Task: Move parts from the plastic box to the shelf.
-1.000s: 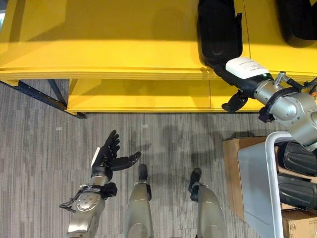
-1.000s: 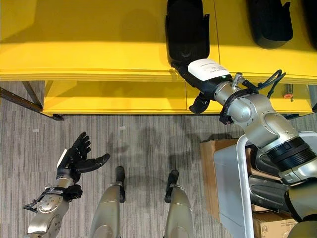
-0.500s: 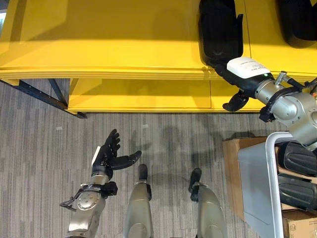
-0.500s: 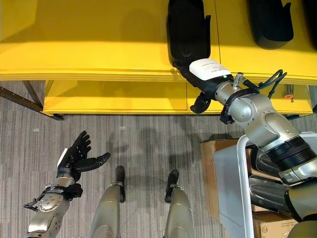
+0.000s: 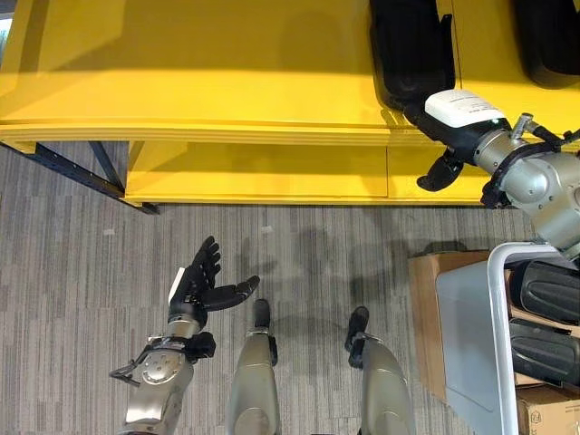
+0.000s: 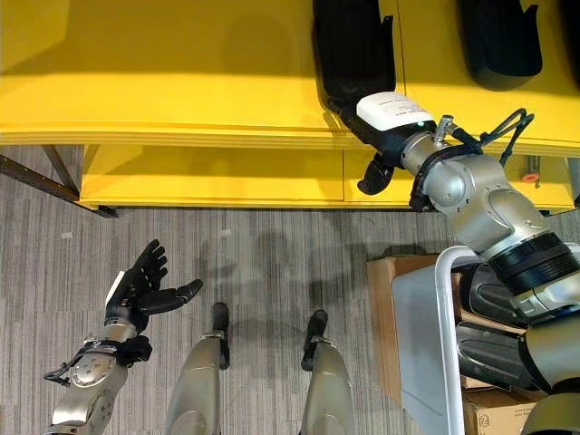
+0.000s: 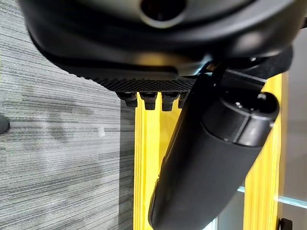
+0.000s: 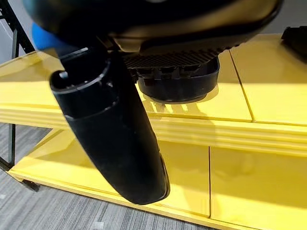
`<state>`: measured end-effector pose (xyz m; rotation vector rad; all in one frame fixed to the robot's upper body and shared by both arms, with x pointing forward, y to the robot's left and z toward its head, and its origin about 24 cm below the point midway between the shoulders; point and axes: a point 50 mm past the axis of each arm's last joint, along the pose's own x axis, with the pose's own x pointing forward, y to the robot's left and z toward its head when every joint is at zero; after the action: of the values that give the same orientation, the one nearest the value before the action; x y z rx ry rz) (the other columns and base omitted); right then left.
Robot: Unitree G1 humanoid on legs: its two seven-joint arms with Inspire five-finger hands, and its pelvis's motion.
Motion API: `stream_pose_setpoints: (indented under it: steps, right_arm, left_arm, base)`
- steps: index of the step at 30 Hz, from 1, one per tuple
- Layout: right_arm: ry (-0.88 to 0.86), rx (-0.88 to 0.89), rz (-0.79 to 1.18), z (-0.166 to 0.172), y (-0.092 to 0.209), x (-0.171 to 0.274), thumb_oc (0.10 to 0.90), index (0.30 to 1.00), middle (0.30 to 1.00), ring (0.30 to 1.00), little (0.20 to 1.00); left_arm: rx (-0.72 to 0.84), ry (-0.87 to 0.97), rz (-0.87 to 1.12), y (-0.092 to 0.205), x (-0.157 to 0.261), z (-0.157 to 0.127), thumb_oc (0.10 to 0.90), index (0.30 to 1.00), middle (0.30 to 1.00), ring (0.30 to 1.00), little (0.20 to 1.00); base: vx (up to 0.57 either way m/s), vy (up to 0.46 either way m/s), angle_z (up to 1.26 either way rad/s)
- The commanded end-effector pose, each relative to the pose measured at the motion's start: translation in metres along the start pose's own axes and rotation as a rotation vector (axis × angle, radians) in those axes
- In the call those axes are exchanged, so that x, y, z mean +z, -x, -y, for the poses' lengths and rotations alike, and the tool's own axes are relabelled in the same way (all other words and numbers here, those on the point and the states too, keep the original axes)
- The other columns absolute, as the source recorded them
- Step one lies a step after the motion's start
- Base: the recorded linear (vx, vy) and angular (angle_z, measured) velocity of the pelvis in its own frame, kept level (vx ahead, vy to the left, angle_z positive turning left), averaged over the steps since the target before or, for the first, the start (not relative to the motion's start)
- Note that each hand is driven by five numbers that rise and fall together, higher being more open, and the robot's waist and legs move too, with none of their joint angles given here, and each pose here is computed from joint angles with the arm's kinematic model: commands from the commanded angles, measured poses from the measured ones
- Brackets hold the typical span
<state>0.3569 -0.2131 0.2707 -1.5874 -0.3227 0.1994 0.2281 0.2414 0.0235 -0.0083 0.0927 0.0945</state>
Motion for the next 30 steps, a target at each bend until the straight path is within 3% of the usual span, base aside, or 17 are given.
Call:
stream_pose_setpoints:
  steps: [1,30]
  right_arm:
    - [0.073,-0.172,0.001,0.055,-0.002,0.004,0.900,1.000,1.000,1.000,1.000]
    - [0.164,-0.199,-0.038,0.081,-0.011,0.006,0.900,1.000,1.000,1.000,1.000]
  left_arm:
    - [-0.034,-0.029,0.151,0.008,0.027,-0.004,0.900,1.000,1.000,1.000,1.000]
    - [-0.014,-0.034,0.172,0.009,0.032,-0.010,0.900,1.000,1.000,1.000,1.000]
  base:
    - [0.00,0.000,0.00]
    - [0.00,0.000,0.00]
